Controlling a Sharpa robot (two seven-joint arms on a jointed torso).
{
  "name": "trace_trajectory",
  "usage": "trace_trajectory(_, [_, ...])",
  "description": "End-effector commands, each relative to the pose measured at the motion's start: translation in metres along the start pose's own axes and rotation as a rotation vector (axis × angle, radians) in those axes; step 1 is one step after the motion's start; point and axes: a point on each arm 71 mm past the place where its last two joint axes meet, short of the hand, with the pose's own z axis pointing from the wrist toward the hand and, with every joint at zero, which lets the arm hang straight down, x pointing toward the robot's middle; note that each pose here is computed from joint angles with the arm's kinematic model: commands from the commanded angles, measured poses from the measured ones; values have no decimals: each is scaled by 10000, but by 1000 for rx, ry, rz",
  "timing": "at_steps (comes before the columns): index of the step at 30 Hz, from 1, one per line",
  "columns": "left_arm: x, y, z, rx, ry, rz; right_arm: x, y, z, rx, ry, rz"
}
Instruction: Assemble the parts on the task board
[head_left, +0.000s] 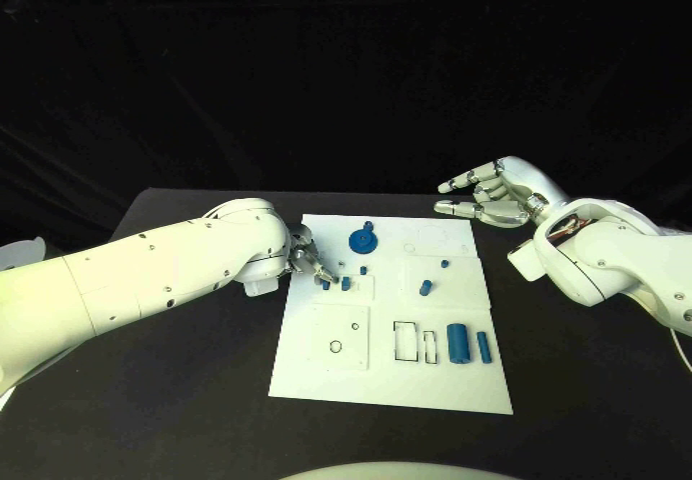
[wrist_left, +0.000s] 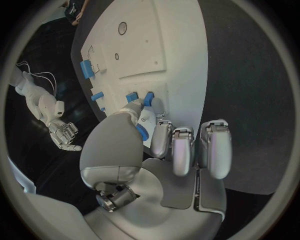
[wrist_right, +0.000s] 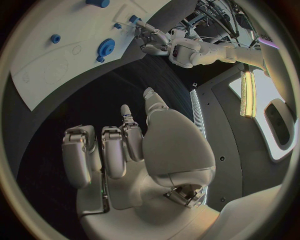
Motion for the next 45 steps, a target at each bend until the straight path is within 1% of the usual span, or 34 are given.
trace_trajectory(1, [2, 28, 5, -11, -20, -13, 10, 10, -1, -11, 10, -1])
trace_trajectory(4, [-6, 39, -3, -7, -33, -31, 10, 9, -2, -11, 11, -1])
trace_trajectory(7, [-18, 49, -13, 10, -45, -79, 9, 7, -1, -10, 10, -1])
trace_trajectory(13, [-48, 72, -29, 55, -65, -180, 7, 4, 0, -9, 10, -2])
trace_trajectory(19, [-93, 124, -52, 108, -105, -289, 6, 2, 0, -9, 10, -2])
trace_trajectory(22, [-130, 137, -69, 169, -140, -350, 3, -1, 0, -8, 10, -2])
trace_trajectory(26, [-161, 128, -90, 261, -171, -409, 1, -3, -2, -7, 9, -2])
trace_trajectory(29, [-173, 90, -110, 336, -194, -422, -1, -4, -3, -6, 9, -2])
trace_trajectory(31, [-178, 38, -131, 409, -224, -400, -2, -5, -3, -6, 9, -2])
trace_trajectory(34, [-172, -59, -162, 509, -286, -309, -1, -5, -3, -6, 10, -2])
trace_trajectory(37, [-149, -157, -180, 579, -341, -213, 2, -4, 0, -7, 10, -2])
trace_trajectory(39, [-125, -221, -181, 612, -370, -145, 5, -3, 2, -7, 11, -2])
trace_trajectory(41, [-97, -279, -171, 631, -390, -84, 7, -2, 4, -7, 12, -2])
trace_trajectory(45, [-42, -373, -128, 631, -403, 22, 12, 0, 7, -8, 14, -1])
